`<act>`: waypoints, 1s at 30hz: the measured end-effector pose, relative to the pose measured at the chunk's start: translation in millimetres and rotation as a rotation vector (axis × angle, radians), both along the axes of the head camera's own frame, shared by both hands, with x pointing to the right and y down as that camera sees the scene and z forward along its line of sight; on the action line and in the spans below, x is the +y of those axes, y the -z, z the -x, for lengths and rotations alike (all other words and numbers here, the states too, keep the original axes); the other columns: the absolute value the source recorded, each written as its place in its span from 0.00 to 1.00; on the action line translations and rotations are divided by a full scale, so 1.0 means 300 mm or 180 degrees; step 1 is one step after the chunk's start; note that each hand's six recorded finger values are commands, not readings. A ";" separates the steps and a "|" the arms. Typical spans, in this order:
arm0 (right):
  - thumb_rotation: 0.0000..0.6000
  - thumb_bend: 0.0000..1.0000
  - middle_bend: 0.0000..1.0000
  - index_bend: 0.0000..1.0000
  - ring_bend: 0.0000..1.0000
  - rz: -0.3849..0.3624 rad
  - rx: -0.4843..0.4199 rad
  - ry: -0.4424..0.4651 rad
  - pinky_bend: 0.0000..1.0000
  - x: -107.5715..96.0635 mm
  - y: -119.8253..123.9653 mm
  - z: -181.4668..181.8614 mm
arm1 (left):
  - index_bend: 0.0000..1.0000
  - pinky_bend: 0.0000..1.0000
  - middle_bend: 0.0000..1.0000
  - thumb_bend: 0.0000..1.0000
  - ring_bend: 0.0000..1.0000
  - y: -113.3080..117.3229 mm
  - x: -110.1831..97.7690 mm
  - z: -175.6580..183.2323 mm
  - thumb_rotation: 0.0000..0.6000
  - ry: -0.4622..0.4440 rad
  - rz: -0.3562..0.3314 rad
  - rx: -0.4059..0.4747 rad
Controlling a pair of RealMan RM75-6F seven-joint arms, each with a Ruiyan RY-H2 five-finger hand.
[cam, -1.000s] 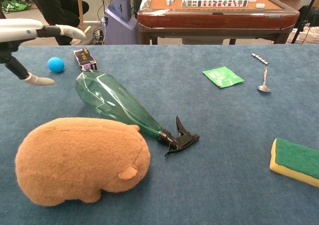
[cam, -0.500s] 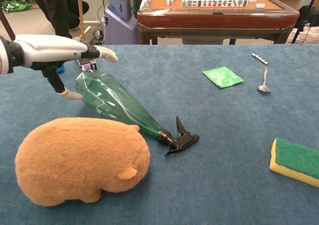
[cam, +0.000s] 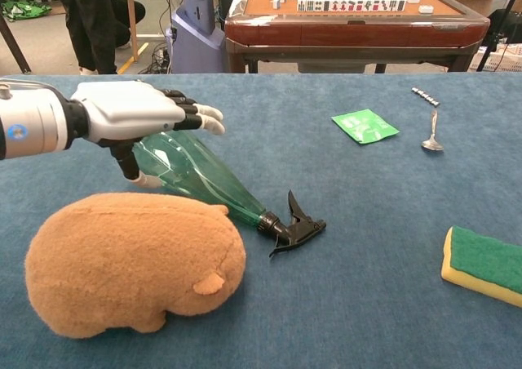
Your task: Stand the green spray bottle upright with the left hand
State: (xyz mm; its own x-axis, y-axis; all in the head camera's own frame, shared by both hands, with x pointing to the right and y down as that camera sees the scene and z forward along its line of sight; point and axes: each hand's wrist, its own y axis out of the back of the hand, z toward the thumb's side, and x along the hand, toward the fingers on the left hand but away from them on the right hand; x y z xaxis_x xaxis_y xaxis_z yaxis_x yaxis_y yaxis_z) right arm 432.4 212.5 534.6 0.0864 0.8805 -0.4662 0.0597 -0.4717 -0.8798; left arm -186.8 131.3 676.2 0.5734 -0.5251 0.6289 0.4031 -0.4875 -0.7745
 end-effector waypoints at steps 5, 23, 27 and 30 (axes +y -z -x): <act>1.00 0.29 0.00 0.04 0.00 0.0009 0.0007 -0.0021 0.00 0.003 0.000 -0.009 | 0.09 0.00 0.00 0.28 0.00 -0.025 0.024 -0.054 1.00 -0.0146 -0.0060 -0.0108; 1.00 0.29 0.00 0.04 0.00 0.0034 0.0010 -0.0035 0.00 0.004 -0.004 -0.019 | 0.27 0.00 0.17 0.28 0.00 -0.071 0.065 -0.166 1.00 -0.0480 -0.0276 -0.0315; 1.00 0.29 0.00 0.04 0.00 0.0039 0.0019 -0.0045 0.00 0.004 -0.004 -0.022 | 0.33 0.00 0.24 0.28 0.01 -0.081 0.054 -0.171 1.00 -0.0453 -0.0295 -0.0335; 1.00 0.29 0.00 0.04 0.00 0.0040 0.0018 -0.0045 0.00 0.004 -0.004 -0.022 | 0.37 0.00 0.29 0.28 0.04 -0.092 0.044 -0.168 1.00 -0.0435 -0.0314 -0.0361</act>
